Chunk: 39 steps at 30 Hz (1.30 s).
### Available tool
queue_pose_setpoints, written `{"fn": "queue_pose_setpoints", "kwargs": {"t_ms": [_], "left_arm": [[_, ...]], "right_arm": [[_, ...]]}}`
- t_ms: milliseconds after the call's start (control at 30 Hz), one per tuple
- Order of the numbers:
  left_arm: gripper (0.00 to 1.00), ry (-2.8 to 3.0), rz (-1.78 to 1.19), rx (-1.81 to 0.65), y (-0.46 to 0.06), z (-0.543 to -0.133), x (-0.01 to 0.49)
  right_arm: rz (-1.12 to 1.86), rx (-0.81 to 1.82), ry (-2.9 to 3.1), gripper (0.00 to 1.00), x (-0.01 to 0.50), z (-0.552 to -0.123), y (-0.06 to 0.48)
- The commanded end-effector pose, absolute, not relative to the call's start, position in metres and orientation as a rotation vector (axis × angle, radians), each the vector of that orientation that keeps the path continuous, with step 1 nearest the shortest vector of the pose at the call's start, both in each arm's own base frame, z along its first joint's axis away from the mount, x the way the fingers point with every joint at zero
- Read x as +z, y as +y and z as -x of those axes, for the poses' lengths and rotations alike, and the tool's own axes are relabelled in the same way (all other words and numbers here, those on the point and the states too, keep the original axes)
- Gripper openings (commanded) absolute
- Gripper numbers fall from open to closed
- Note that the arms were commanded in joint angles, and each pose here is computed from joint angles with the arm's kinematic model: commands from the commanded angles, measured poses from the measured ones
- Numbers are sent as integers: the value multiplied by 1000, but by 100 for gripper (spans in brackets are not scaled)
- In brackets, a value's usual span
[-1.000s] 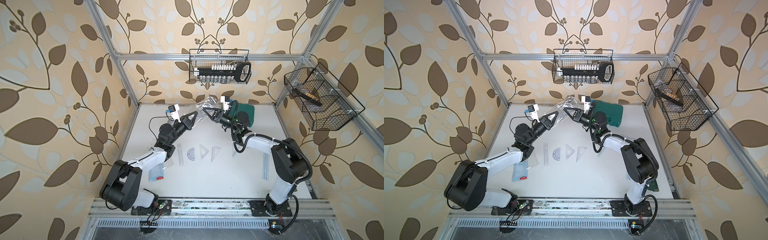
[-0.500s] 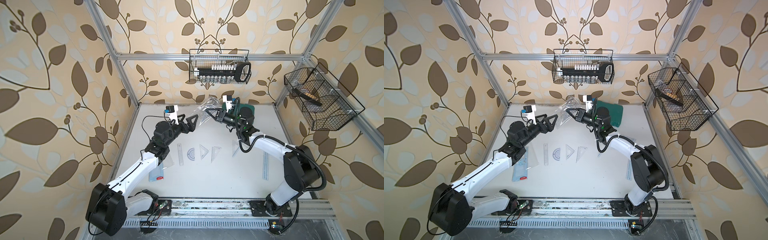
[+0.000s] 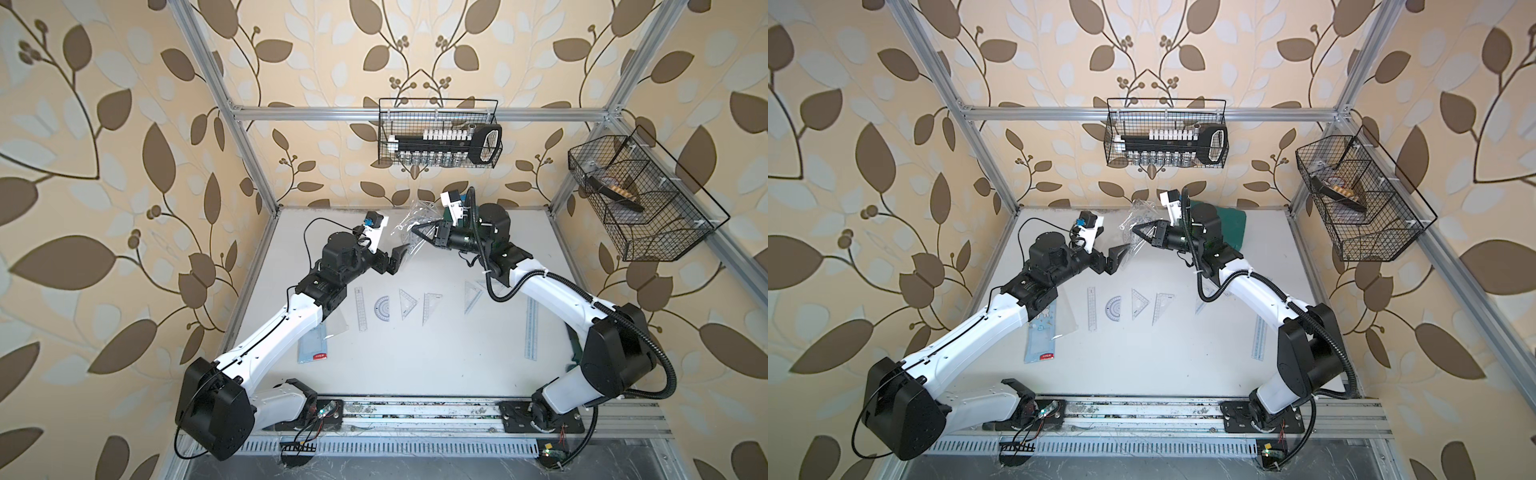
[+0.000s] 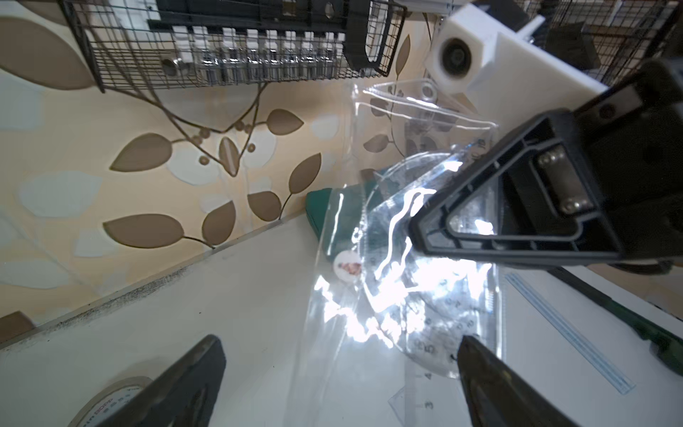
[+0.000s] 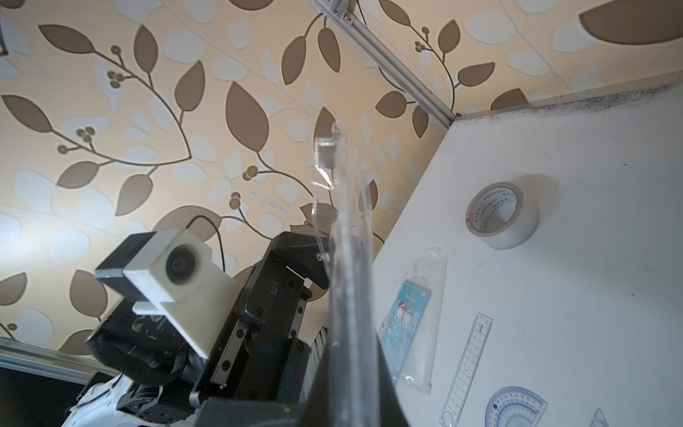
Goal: Open the ruler set and take out the ruler
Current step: Open the ruler set bag.
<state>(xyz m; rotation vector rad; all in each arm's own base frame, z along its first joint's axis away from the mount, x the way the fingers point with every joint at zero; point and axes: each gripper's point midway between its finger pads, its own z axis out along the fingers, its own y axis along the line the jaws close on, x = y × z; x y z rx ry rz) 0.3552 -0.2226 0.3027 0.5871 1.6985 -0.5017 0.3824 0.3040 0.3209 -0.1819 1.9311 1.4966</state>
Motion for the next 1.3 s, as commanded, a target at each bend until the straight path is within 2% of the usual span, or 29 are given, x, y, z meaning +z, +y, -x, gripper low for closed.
{"fn": "queue_pose_setpoints", "kwargs": {"t_ms": [0, 167, 467, 933, 1033, 1133, 1267], "left_arm": [[97, 1666, -648, -349, -220, -362, 311], [91, 1676, -599, -190, -205, -373, 310], [72, 1686, -604, -39, -198, -384, 310], [32, 1585, -579, -69, -208, -382, 338], [19, 1574, -599, -87, -212, -380, 342], [0, 1577, -597, -92, -212, -378, 343], [0, 1591, -574, -109, -208, -374, 344]], "right_arm": [[250, 1516, 1895, 0, 340, -373, 306], [269, 1544, 1893, 0, 345, -368, 307], [285, 1575, 1892, 0, 349, -366, 310], [293, 1597, 1929, 0, 336, -362, 313], [293, 1590, 1942, 0, 332, -362, 313], [295, 1582, 1949, 0, 330, -362, 312], [295, 1584, 1965, 0, 324, -362, 310]]}}
